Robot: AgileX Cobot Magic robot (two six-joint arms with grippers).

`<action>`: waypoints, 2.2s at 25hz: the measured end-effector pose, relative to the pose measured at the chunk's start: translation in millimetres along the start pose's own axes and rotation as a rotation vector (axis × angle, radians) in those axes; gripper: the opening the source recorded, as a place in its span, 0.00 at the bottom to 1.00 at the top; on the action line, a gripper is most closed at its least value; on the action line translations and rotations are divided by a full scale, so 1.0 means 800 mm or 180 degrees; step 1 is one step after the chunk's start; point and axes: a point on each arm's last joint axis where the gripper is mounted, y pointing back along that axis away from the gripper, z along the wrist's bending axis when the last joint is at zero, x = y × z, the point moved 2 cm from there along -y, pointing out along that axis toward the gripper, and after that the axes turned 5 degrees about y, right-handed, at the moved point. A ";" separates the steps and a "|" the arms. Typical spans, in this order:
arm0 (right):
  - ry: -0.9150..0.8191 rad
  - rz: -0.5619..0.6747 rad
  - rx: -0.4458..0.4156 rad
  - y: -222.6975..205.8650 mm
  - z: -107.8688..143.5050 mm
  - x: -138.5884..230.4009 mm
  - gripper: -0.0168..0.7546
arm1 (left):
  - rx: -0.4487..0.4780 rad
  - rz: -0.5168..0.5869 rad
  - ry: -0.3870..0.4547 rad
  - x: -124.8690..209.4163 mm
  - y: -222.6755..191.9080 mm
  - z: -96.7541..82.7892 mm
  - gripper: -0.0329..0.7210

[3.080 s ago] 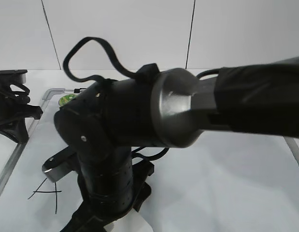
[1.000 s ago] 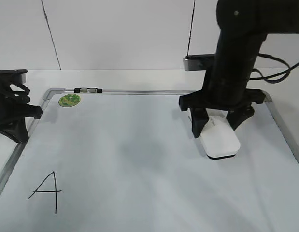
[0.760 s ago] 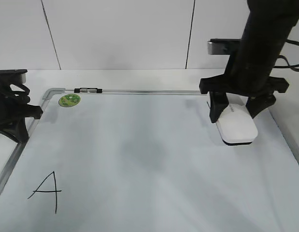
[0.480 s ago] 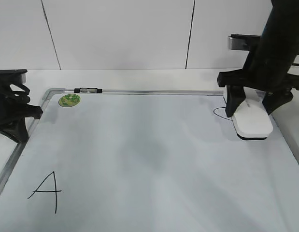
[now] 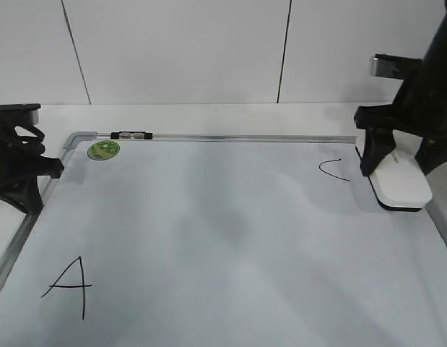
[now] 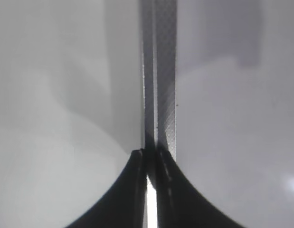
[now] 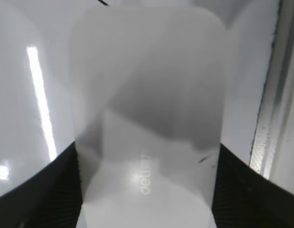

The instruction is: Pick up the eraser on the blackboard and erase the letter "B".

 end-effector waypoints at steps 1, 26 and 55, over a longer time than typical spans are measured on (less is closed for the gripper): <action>0.0015 0.0033 0.0004 -0.003 -0.004 0.002 0.72 | 0.0000 0.0000 0.0000 0.000 0.000 0.000 0.06; 0.0008 0.0130 0.0067 -0.043 -0.064 0.047 0.72 | 0.0004 0.0000 0.0004 0.000 0.000 0.000 0.06; 0.0085 0.0134 0.0058 -0.057 -0.068 0.041 0.72 | 0.0004 0.0006 0.0004 0.000 0.000 0.000 0.06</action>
